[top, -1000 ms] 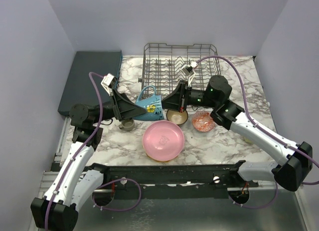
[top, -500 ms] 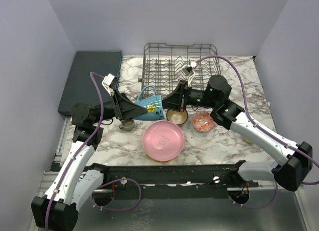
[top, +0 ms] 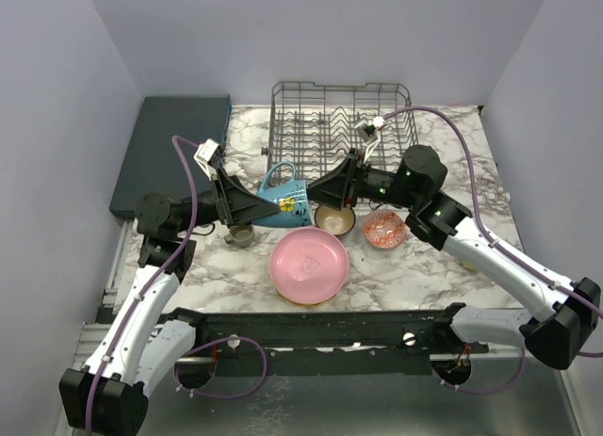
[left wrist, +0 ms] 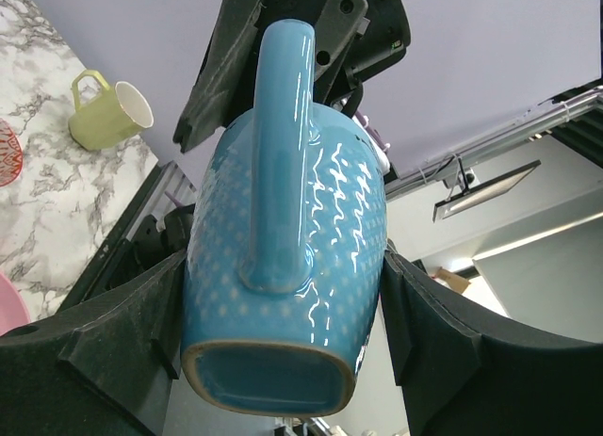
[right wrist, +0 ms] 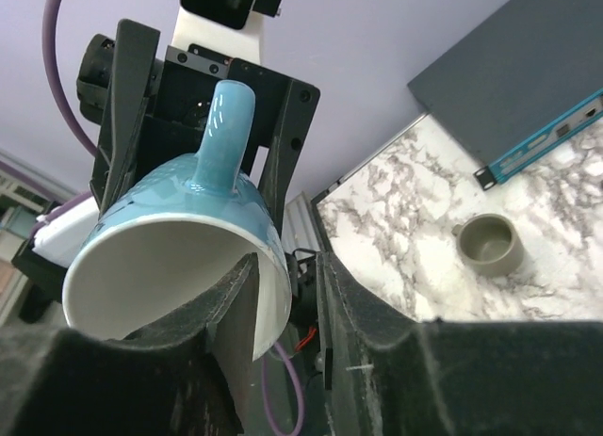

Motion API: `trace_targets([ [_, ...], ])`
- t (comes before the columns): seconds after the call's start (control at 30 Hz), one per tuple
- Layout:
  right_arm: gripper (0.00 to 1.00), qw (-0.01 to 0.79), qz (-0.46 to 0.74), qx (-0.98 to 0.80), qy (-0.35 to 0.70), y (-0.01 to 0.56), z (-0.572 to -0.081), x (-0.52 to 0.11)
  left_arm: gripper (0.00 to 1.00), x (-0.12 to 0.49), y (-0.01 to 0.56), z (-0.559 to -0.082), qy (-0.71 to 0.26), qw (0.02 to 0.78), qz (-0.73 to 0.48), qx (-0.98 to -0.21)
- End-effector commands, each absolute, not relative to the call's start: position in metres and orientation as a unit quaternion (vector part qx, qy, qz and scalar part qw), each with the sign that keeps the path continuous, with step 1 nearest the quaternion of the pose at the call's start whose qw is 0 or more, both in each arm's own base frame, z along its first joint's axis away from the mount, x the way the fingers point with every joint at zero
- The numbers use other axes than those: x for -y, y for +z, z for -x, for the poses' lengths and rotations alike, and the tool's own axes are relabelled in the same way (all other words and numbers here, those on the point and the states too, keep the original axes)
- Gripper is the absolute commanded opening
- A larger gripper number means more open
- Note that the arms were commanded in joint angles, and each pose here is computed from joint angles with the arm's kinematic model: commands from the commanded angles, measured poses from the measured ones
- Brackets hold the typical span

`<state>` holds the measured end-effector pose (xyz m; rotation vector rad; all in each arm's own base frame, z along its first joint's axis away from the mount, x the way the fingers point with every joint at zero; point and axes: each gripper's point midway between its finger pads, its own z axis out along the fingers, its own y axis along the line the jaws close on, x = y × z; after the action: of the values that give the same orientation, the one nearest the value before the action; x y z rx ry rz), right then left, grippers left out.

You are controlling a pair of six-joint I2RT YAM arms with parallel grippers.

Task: Load the mixed dishes into the dish rack
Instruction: Turn the cup upside down in the dish rack.

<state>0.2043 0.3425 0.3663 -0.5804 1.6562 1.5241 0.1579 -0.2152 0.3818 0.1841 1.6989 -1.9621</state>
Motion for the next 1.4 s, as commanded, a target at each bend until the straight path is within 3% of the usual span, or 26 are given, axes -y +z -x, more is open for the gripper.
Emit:
trace_targets([
  [0.0, 0.39, 0.42, 0.212, -0.665, 0.579, 0.364, -0.207, -0.332, 0.0, 0.214, 0.393, -0.154, -0.727, 0.295, -0.093, -0.613],
  [0.37, 0.51, 0.457, 0.182, -0.697, 0.521, 0.362, -0.205, -0.298, 0.0, 0.218, 0.387, -0.169, -0.716, 0.296, -0.089, -0.626],
  [0.8, 0.51, 0.49, 0.141, -0.746, 0.428, 0.347, -0.205, -0.25, 0.0, 0.219, 0.368, -0.217, -0.629, 0.329, -0.066, -0.701],
  [1.37, 0.5, 0.446, 0.103, -0.841, 0.288, 0.297, -0.22, -0.215, 0.0, 0.222, 0.356, -0.305, -0.544, 0.347, -0.028, -0.763],
])
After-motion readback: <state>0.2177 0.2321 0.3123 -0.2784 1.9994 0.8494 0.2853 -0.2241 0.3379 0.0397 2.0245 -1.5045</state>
